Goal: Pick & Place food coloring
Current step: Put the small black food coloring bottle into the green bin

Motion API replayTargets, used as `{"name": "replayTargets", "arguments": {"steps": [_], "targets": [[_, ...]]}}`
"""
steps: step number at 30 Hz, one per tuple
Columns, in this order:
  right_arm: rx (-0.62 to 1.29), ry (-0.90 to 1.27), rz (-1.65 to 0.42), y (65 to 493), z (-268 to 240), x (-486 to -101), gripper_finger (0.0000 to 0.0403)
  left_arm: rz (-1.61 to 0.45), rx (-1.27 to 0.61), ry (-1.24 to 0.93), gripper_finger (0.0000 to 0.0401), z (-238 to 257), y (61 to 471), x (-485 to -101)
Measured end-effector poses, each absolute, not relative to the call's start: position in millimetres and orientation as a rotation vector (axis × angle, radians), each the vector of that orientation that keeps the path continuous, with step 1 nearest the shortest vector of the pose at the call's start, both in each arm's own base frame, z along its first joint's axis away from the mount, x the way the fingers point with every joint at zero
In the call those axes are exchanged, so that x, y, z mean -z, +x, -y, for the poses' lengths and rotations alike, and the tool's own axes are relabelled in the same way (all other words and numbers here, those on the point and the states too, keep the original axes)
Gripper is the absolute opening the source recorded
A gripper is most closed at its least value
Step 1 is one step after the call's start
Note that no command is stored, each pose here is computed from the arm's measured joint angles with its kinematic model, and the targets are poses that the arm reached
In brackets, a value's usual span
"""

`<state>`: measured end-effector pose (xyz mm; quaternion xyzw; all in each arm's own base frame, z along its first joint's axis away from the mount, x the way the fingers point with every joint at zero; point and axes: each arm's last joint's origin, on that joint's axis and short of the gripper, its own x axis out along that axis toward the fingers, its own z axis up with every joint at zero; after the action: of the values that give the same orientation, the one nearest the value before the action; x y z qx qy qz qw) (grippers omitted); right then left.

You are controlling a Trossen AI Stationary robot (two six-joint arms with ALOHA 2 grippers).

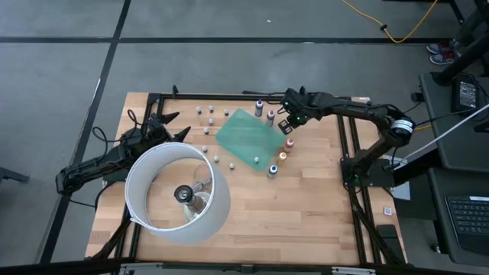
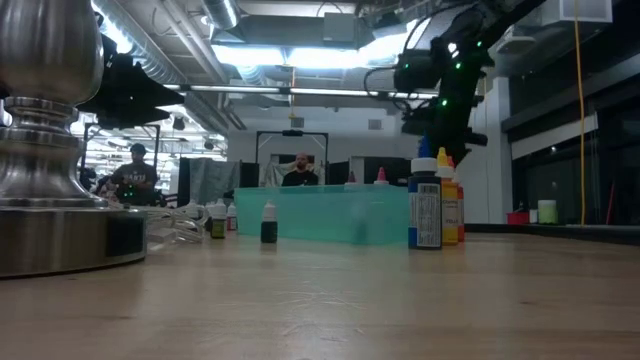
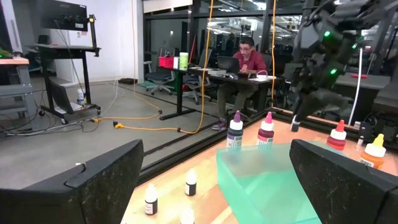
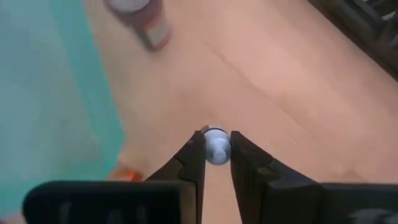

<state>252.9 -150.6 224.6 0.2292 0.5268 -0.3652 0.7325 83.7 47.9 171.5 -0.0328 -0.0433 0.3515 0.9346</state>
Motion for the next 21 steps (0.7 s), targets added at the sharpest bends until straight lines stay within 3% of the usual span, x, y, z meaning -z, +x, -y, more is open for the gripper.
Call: {"name": "replayTargets", "arguments": {"steps": [11, 21], "targets": [[0.592, 0.295, -1.217, 255.0, 110.0, -251.6, 0.0057, 0.089, -0.719, -0.067, 0.04, -47.9, 83.7, -171.5], [0.52, 0.239, -1.114, 276.1, 91.1, -281.4, 0.0057, 0.089, -0.719, -0.067, 0.04, -47.9, 83.7, -171.5]]}}
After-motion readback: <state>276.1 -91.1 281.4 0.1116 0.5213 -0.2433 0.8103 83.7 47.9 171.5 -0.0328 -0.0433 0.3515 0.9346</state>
